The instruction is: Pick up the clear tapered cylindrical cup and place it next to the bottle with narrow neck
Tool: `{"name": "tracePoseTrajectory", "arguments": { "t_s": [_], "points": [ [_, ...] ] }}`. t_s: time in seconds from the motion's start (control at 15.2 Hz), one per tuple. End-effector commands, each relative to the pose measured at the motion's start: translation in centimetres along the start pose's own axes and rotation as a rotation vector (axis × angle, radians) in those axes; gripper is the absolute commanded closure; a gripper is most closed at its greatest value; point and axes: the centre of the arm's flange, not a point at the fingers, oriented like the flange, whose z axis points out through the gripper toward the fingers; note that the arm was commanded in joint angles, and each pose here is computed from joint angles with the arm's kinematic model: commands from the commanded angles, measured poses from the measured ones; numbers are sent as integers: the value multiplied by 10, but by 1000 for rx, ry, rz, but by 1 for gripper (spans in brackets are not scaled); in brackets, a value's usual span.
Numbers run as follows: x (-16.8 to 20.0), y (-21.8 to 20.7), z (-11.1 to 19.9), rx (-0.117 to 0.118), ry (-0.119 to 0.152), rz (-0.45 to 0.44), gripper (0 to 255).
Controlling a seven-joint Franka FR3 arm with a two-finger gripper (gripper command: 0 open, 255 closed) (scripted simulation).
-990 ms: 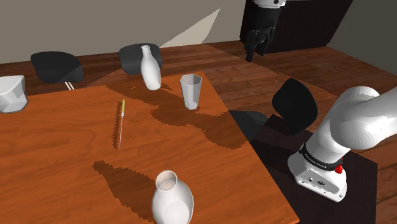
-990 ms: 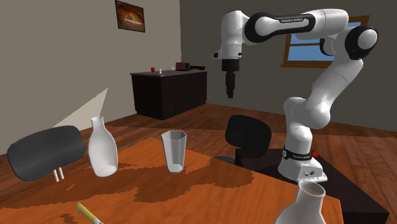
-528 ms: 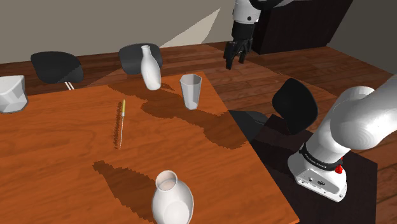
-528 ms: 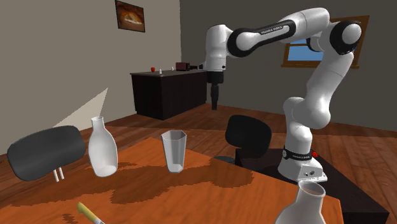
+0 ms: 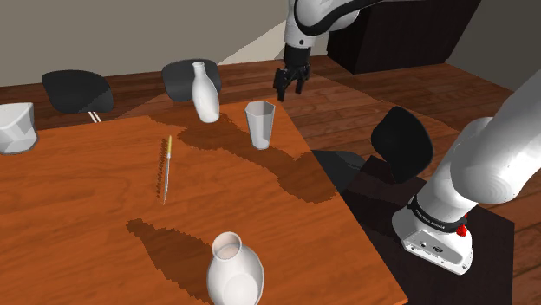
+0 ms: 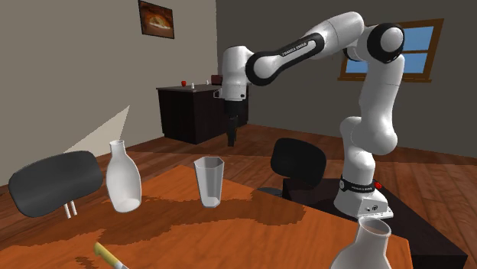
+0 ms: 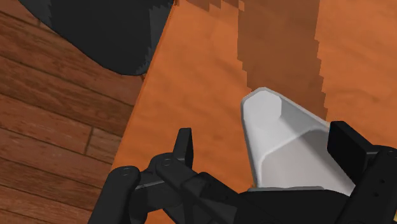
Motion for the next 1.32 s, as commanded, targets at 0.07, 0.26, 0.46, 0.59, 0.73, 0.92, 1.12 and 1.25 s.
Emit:
{"name": "tracePoseTrajectory", "arguments": {
  "t_s": [0.07, 0.26, 0.46, 0.59, 0.73, 0.92, 1.12, 1.25],
  "points": [
    [30, -2, 25, 10, 10, -5, 0],
    [61, -8, 46, 20, 20, -10, 0],
    [63, -8, 58, 20, 20, -10, 0],
    [63, -9, 68, 20, 20, -10, 0],
    [63, -9, 79, 20, 20, -10, 0],
    [63, -9, 87, 20, 20, -10, 0],
    [63, -9, 87, 20, 20, -10, 0],
    [63, -9, 87, 20, 20, -10, 0]
  ]
}}
